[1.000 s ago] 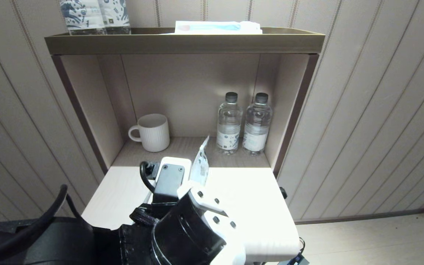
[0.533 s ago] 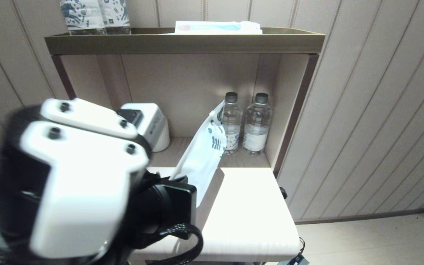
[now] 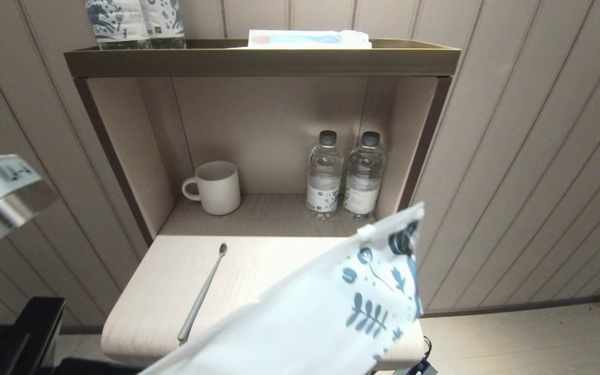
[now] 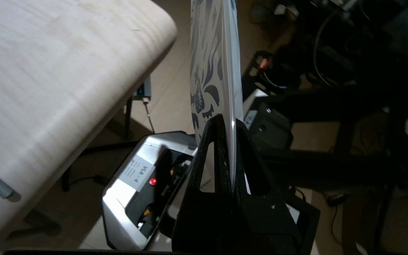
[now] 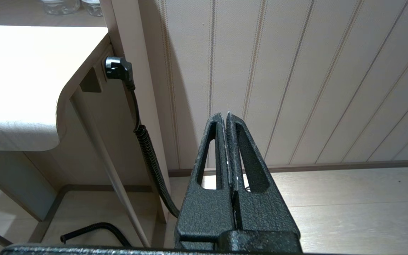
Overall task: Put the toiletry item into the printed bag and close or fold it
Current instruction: Hand it to the other hand
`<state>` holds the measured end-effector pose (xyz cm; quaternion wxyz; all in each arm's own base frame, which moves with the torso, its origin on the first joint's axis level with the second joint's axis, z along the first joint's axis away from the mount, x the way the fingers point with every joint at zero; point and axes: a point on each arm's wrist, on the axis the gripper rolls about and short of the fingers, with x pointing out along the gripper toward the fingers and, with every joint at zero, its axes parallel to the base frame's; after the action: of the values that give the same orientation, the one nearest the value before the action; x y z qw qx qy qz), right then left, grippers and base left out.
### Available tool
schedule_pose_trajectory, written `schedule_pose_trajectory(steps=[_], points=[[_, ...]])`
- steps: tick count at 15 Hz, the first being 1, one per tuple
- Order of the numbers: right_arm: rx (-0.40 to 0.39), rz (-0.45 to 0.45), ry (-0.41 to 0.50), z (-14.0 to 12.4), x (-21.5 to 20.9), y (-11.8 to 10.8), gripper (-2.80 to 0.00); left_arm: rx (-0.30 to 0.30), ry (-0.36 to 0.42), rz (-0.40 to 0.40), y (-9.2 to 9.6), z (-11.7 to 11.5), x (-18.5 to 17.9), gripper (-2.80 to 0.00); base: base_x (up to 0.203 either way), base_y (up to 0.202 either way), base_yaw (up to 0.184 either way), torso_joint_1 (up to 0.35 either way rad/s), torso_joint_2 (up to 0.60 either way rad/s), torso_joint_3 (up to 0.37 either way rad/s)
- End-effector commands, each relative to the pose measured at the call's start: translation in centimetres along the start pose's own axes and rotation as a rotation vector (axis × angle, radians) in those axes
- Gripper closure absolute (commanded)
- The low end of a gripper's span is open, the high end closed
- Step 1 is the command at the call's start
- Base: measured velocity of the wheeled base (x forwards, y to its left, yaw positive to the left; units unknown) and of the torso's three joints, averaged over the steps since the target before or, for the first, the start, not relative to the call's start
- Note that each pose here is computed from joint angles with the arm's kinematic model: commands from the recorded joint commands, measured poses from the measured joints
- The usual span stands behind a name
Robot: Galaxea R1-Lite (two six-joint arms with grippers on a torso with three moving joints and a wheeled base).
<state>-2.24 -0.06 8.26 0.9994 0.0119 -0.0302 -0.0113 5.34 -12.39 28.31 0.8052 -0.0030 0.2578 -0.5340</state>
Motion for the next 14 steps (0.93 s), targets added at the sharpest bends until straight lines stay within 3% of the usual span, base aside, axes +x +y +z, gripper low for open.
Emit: schedule_pose_trajectory(steps=[1,3,6,8,11,14], points=[[0.004,-0.001,0.002,0.0,0.0,0.0,0.0,0.074,-0.012,-0.091,-0.1,-0.7,-1.6,0.0,0.0,0.0,0.0,0.0,0.0,0.0],[0.001,0.0,0.002,0.0,0.0,0.0,0.0,0.178,0.009,-0.151,-0.1,-1.2,-1.3,0.0,0.0,0.0,0.0,0.0,0.0,0.0],[0.003,-0.001,0.002,0.0,0.0,0.0,0.0,0.251,0.059,-0.278,-0.4,-0.6,0.7,0.0,0.0,0.0,0.0,0.0,0.0,0.0],[0.0,0.0,0.0,0.0,0.0,0.0,0.0,0.276,0.07,-0.242,0.7,0.3,3.7,0.0,0.0,0.0,0.0,0.0,0.0,0.0],[-0.008,0.004,0.032,-0.3,0.0,0.0,0.0,0.274,0.038,-0.197,4.9,3.0,7.7,0.0,0.0,0.0,0.0,0.0,0.0,0.0],[-0.059,0.038,0.145,-0.2,-0.1,0.1,0.0,0.284,-0.038,-0.147,10.4,6.3,8.4,0.0,0.0,0.0,0.0,0.0,0.0,0.0]])
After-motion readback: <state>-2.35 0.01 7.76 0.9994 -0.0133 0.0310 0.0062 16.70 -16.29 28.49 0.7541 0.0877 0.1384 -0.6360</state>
